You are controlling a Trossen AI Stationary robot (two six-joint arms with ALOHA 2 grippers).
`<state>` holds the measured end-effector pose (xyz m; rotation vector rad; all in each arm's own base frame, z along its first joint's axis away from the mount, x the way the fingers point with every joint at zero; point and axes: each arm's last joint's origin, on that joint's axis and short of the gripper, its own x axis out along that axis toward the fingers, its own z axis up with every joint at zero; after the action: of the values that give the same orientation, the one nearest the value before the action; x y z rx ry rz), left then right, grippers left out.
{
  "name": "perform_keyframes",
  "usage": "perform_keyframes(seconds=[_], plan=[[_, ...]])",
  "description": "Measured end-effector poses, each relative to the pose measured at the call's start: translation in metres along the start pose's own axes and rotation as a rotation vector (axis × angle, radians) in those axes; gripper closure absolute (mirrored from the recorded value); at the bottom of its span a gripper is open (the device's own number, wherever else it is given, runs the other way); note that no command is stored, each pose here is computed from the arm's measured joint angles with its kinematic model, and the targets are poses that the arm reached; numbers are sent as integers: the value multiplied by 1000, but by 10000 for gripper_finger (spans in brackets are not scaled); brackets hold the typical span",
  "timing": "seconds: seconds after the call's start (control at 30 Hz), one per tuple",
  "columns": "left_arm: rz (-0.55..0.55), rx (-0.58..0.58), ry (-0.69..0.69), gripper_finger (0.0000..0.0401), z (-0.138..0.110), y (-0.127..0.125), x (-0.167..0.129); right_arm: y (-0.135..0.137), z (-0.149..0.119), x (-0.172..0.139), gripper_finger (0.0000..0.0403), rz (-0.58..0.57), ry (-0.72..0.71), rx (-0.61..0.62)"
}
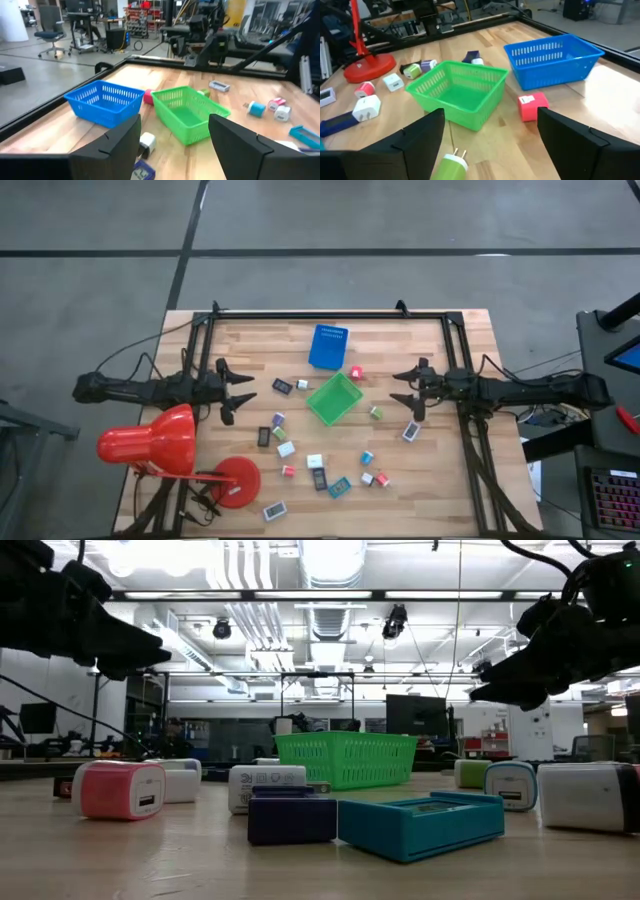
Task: Pick & Place Office items
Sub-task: Put the right small green charger adapter into the blue bin
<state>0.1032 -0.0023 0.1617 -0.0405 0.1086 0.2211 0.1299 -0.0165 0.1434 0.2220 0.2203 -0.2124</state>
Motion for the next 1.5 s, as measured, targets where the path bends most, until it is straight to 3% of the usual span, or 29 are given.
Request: perform_keyframes(seconds=[0.33,0.93,1.3,1.5], plan=[[15,26,56,161,-5,-1,4,5,-2,16,101,-28,109,-25],[10,35,72,162,-6,-1,5,58,19,49,101,-100,598,-58],[8,44,97,162,-9,-1,6,66,-2,60,101,-213,686,-19],[8,44,98,162,-9,-1,6,71,-4,68,101,-205,639,8]])
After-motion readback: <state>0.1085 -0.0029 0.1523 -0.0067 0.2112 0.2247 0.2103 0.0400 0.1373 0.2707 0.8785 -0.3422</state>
